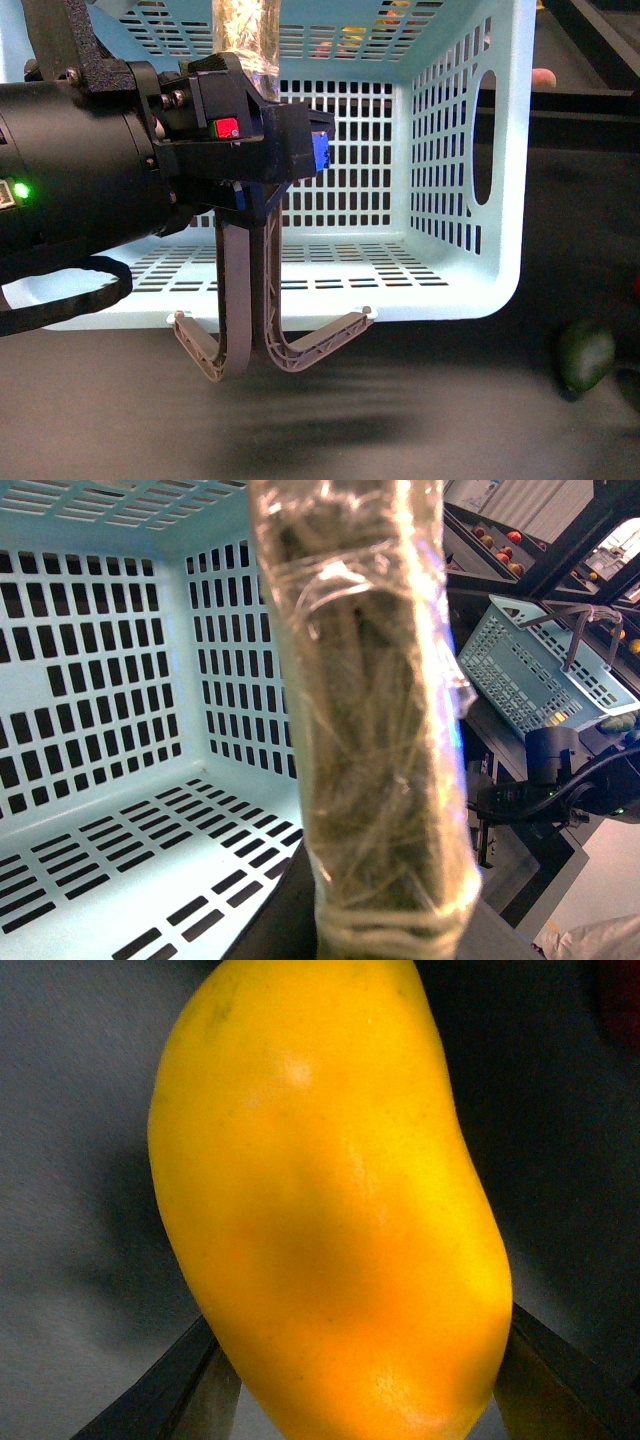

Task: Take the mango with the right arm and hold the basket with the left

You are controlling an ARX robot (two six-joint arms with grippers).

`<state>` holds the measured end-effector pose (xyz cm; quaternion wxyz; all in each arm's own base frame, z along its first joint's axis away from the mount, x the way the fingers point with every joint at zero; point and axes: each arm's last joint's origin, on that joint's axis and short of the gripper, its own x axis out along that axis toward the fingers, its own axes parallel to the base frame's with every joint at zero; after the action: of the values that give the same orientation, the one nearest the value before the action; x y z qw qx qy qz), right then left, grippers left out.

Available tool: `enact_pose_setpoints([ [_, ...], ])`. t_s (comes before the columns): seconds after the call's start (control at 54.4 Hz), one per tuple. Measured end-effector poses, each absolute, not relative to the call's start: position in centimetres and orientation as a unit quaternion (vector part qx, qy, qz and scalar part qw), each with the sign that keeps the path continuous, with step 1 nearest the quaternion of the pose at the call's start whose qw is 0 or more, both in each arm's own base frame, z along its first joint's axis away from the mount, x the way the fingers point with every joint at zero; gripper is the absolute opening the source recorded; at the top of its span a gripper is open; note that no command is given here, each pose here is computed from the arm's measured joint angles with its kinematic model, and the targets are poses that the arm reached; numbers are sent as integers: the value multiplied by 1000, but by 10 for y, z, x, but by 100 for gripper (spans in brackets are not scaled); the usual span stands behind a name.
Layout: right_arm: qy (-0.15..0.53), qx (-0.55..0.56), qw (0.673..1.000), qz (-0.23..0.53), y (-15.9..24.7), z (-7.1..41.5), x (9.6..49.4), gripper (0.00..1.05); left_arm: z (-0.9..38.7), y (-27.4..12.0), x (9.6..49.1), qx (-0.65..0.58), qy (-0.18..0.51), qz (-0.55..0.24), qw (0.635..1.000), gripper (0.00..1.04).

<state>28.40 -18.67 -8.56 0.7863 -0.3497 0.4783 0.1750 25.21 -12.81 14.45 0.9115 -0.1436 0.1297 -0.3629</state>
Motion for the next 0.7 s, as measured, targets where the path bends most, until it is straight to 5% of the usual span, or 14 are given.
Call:
enact_pose_setpoints([
  [0.202,429,-321,830,155,-180,-55,285,60,145,-128,252,-144,130,-363,911,9],
  [0.478,263,-207,935,119,-146,65,276,60,145,-128,252,-144,130,-363,911,9],
  [0.698,174,-140,965,138,-87,127,266,60,145,-128,252,-144,130,-363,911,9],
])
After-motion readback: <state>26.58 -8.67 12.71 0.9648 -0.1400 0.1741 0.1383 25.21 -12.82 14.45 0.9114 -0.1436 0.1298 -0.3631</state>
